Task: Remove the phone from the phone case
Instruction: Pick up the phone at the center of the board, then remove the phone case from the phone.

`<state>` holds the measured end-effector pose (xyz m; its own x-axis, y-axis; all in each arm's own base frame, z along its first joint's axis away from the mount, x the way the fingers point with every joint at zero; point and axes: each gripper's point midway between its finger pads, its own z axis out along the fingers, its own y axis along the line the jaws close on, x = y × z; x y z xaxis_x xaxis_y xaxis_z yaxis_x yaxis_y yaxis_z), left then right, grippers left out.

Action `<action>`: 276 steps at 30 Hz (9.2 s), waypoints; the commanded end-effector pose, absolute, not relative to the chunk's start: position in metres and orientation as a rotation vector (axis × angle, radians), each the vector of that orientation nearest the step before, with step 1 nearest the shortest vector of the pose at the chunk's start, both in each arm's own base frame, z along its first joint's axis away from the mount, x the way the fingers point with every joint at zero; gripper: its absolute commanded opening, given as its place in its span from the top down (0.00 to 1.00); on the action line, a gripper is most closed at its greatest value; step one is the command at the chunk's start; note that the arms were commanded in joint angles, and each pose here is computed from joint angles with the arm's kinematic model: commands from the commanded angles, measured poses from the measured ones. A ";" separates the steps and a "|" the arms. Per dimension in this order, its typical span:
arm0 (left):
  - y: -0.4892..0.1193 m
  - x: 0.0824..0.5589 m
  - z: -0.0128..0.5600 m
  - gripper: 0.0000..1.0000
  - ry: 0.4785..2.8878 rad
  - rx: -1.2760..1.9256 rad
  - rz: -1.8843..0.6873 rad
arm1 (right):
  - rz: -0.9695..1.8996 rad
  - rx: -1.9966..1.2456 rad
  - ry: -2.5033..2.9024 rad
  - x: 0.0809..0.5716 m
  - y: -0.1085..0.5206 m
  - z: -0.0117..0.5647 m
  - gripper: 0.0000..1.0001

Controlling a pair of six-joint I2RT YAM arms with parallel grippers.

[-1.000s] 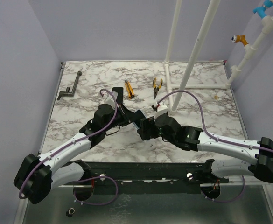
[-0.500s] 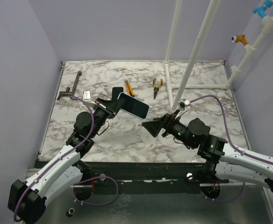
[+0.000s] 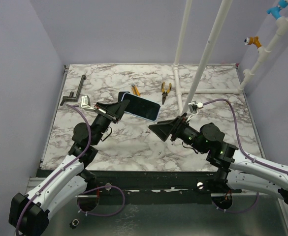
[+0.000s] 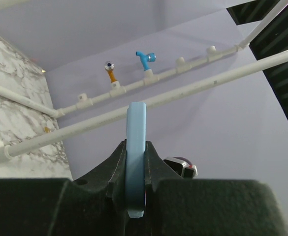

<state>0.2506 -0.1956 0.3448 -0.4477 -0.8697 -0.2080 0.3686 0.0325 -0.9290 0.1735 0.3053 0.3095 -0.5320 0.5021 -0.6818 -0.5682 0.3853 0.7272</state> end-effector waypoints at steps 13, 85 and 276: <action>-0.185 0.228 0.380 1.00 1.170 -0.571 -1.776 | 1.540 -0.191 1.528 0.177 0.320 0.339 0.47; -0.258 0.222 0.330 1.00 1.583 -0.420 -2.067 | 1.249 -0.750 0.988 0.136 0.305 0.386 1.00; -0.202 0.230 0.367 1.00 1.289 -0.364 -1.813 | 1.852 0.340 1.247 0.193 0.280 0.393 0.82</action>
<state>0.2286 -0.2064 0.3656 -0.6182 -0.7533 -0.2243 0.4517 -0.1069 -0.8858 0.1984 0.2908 0.3660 -0.6133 0.7416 -0.2718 -0.4627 -0.0584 0.8846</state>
